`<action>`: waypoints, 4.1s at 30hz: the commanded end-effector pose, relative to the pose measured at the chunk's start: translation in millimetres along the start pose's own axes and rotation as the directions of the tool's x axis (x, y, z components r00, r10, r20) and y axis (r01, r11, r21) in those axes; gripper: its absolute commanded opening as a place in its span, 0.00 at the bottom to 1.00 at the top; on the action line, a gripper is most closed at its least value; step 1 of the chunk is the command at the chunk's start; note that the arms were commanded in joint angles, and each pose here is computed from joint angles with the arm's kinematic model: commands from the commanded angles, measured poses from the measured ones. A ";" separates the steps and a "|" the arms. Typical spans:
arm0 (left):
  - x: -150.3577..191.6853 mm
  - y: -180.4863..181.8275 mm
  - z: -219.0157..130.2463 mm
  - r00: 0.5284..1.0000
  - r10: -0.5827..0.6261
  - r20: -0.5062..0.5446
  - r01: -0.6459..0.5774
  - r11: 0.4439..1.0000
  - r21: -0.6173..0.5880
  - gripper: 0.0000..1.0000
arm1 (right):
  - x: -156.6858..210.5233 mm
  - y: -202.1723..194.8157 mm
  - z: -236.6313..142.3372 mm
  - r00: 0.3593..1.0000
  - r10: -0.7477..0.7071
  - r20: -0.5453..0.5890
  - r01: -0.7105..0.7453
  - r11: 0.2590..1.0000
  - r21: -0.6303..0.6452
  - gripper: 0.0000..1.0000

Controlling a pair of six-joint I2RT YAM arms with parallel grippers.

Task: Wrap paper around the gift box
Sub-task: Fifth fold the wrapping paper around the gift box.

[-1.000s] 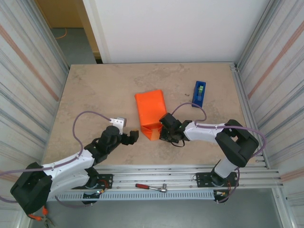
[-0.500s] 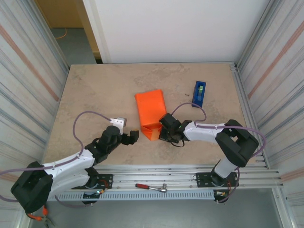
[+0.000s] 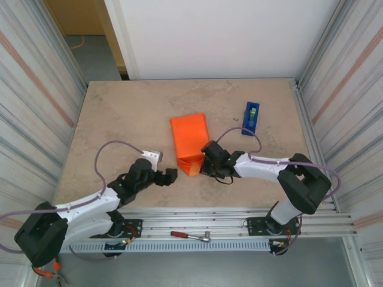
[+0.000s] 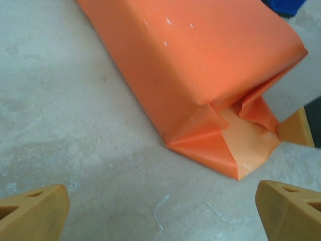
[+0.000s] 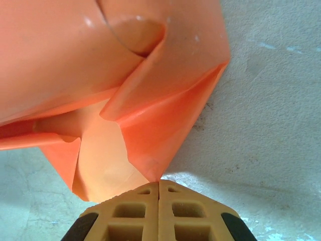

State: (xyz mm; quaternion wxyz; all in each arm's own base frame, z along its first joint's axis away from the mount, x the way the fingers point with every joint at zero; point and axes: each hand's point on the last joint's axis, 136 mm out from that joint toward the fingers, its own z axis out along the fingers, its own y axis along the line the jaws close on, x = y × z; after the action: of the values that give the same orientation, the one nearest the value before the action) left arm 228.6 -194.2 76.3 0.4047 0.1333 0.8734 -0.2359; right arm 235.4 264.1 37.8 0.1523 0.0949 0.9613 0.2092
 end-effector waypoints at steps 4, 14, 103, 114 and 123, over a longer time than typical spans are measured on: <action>24.3 -15.4 3.8 0.991 0.063 -0.122 -0.051 0.994 0.095 0.87 | -15.4 18.5 -18.2 0.999 0.019 0.031 -0.017 0.998 -0.061 0.00; 37.3 -36.0 15.5 0.980 0.096 -0.175 -0.057 0.974 0.218 0.54 | -27.9 30.4 -25.2 0.998 0.050 0.031 -0.046 0.991 -0.122 0.00; -130.3 -71.8 24.1 0.966 0.219 0.137 -0.240 0.957 0.161 0.83 | -57.5 36.9 23.1 0.991 0.025 0.129 0.007 0.971 -0.237 0.00; -139.1 -47.8 32.1 0.880 0.451 0.149 -0.469 0.875 0.119 0.99 | -62.1 38.6 24.7 0.993 0.029 0.114 0.001 0.967 -0.254 0.00; -108.2 -46.8 45.9 0.691 0.723 0.022 -0.715 0.679 0.164 0.99 | -69.0 34.0 19.6 0.991 0.043 0.124 -0.010 0.967 -0.256 0.00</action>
State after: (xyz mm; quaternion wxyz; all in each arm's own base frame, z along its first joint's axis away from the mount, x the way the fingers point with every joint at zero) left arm 312.4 -264.0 158.8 0.4480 0.4371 0.7625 -0.1635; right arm 304.7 284.3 43.9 0.2121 0.1083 0.9168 0.3206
